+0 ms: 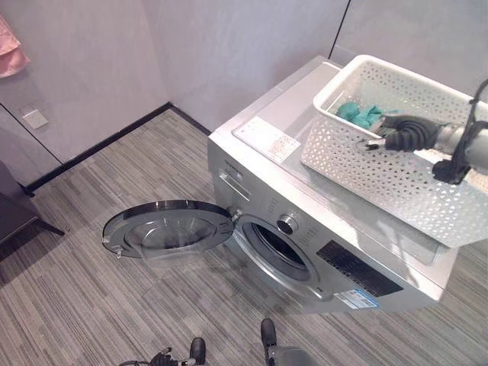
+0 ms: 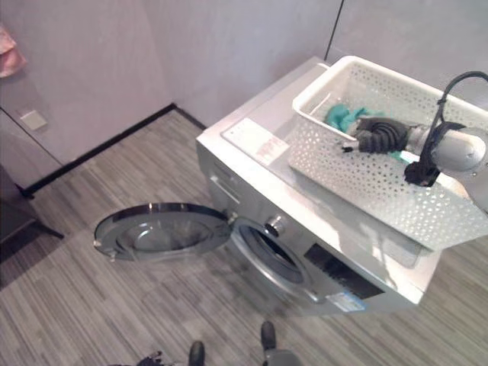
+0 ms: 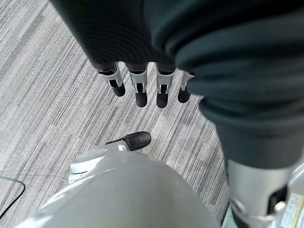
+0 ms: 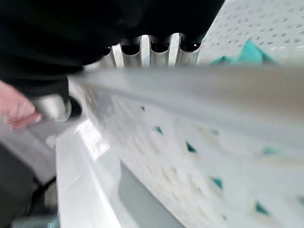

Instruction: Grab the laundry basket,head to the washer,open it,put in the laundry and shut it.

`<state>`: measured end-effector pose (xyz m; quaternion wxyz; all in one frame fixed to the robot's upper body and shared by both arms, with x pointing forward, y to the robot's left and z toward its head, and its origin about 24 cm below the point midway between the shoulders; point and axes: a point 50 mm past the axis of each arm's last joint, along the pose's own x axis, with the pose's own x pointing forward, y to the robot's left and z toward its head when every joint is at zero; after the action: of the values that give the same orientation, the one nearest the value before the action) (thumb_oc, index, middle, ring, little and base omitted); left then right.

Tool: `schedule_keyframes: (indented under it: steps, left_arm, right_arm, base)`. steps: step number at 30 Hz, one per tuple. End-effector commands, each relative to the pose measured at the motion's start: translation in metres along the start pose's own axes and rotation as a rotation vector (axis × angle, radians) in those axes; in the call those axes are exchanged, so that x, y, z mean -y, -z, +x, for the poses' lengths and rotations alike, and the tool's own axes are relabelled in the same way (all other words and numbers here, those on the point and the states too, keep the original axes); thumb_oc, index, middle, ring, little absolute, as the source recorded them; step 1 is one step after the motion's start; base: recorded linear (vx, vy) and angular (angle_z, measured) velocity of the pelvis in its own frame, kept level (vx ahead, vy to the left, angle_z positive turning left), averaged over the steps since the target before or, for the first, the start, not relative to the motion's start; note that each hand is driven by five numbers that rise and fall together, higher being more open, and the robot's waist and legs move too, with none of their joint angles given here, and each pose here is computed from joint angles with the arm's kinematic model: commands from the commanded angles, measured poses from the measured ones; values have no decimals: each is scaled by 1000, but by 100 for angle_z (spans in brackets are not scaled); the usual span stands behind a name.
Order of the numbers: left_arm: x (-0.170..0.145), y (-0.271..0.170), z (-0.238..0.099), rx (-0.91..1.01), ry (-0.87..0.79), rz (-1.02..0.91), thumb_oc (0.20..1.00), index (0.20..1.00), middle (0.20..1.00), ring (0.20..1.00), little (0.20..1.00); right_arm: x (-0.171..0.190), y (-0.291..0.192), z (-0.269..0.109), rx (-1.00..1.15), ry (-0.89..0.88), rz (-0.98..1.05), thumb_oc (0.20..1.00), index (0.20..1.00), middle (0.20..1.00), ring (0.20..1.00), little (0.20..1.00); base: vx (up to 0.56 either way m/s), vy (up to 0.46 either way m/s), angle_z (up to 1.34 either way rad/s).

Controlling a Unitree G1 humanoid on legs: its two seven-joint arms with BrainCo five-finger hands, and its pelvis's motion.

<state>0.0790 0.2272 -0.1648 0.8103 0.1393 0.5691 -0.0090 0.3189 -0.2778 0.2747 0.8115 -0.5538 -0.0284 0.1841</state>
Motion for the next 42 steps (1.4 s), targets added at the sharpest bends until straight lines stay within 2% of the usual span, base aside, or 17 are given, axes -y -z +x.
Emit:
schedule_keyframes:
  steps: [1,6,7,12,21,28,34,42]
  left_arm:
    - [-25,22,-5,-87,-53,89,1000,1000,1000,1000,1000]
    - [-24,16,-3,-72,-54,122,1000,1000,1000,1000,1000]
    - [-24,15,-3,-71,-51,160,1000,1000,1000,1000,1000]
    - [-24,18,-4,-83,-44,167,1000,1000,1000,1000,1000]
    - [-35,22,-5,-103,-78,100,1000,1000,1000,1000,1000]
    - [-34,10,-4,-38,-61,50,1000,1000,1000,1000,1000]
    - [-33,-5,-2,32,-59,-17,1000,1000,1000,1000,1000]
    - [-40,-28,-1,122,-80,-35,1000,1000,1000,1000,1000]
  right_arm:
    - [46,-10,-7,91,224,157,1000,1000,1000,1000,1000]
    - [75,-4,-7,93,391,302,1000,1000,1000,1000,1000]
    - [89,-4,-4,102,462,405,1000,1000,1000,1000,1000]
    - [99,4,0,38,515,449,1000,1000,1000,1000,1000]
    - [76,18,26,-165,405,290,1000,1000,1000,1000,1000]
    - [65,39,22,-324,341,143,1000,1000,1000,1000,1000]
    - [64,48,17,-371,341,128,1000,1000,1000,1000,1000]
    - [51,61,12,-497,198,-39,1000,1000,1000,1000,1000]
  base:
    - [0,0,0]
    - [0,0,0]
    - [0,0,0]
    - [12,6,-7]
    - [8,-1,-4]
    - [-7,-12,7]
    - [-24,-31,7]
    - [-20,-26,18]
